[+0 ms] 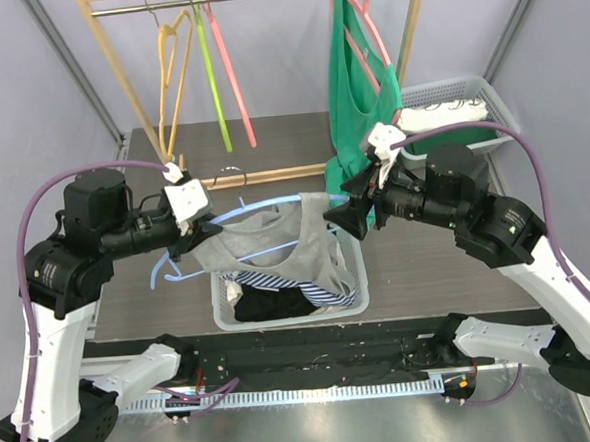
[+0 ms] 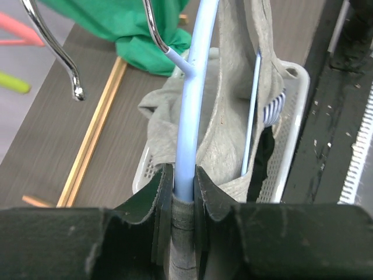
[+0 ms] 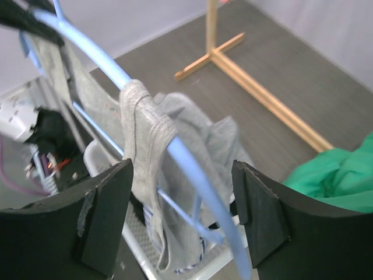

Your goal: Remove the tank top from the hanger

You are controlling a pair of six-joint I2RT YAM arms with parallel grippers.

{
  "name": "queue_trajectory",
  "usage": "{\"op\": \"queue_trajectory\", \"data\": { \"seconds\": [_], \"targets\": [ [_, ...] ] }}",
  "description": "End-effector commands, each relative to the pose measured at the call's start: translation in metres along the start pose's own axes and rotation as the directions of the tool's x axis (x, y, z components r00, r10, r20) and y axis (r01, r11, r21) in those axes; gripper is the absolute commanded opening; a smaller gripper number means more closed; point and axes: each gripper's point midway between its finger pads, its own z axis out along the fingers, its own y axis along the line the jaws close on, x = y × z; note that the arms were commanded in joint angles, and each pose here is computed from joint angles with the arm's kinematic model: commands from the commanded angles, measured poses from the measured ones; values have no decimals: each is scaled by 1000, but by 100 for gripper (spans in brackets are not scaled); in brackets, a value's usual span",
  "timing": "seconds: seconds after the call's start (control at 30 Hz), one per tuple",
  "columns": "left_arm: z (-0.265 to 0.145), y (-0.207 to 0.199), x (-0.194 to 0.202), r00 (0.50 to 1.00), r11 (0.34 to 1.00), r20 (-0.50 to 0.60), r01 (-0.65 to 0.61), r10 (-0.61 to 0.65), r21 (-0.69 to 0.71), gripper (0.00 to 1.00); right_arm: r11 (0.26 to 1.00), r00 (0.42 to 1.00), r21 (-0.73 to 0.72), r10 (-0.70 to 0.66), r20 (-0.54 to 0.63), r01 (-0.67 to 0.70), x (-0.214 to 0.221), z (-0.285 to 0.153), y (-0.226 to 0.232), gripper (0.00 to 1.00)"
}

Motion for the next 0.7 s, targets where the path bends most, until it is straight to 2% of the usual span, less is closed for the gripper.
{"op": "queue_trajectory", "data": {
  "seconds": [0.0, 0.07, 0.13, 0.17, 0.23, 0.3, 0.4, 0.67],
  "targets": [
    [0, 35, -13, 997, 982, 55, 55, -46, -182, 0, 980, 963, 194, -18, 268, -36, -68, -31, -27, 79],
    [0, 44, -13, 998, 973, 52, 54, -44, -223, 0, 966, 952, 249, -10, 307, -70, -75, -42, -36, 79],
    [1, 44, -13, 998, 974, 50, 51, -41, -222, 0, 963, 928, 238, 29, 371, -125, -80, -56, -32, 79],
    [1, 44, -13, 998, 974, 51, 54, -44, -220, 0, 964, 918, 221, 48, 394, -146, -81, -60, -29, 78],
    [1, 44, -13, 998, 974, 50, 52, -42, -220, 0, 980, 902, 95, 119, 416, -173, -72, -58, -8, 76],
    [2, 43, -12, 998, 975, 48, 54, -45, -217, 0, 976, 911, -2, 205, 359, -219, -48, -38, 5, 74],
    [2, 41, -14, 998, 978, 52, 51, -41, -203, 0, 963, 914, -52, 267, 305, -264, -24, -10, 8, 71],
    [-1, 33, -11, 998, 983, 45, 42, -35, -180, 0, 961, 906, -75, 275, 322, -265, -33, 23, 3, 68]
  ]
}}
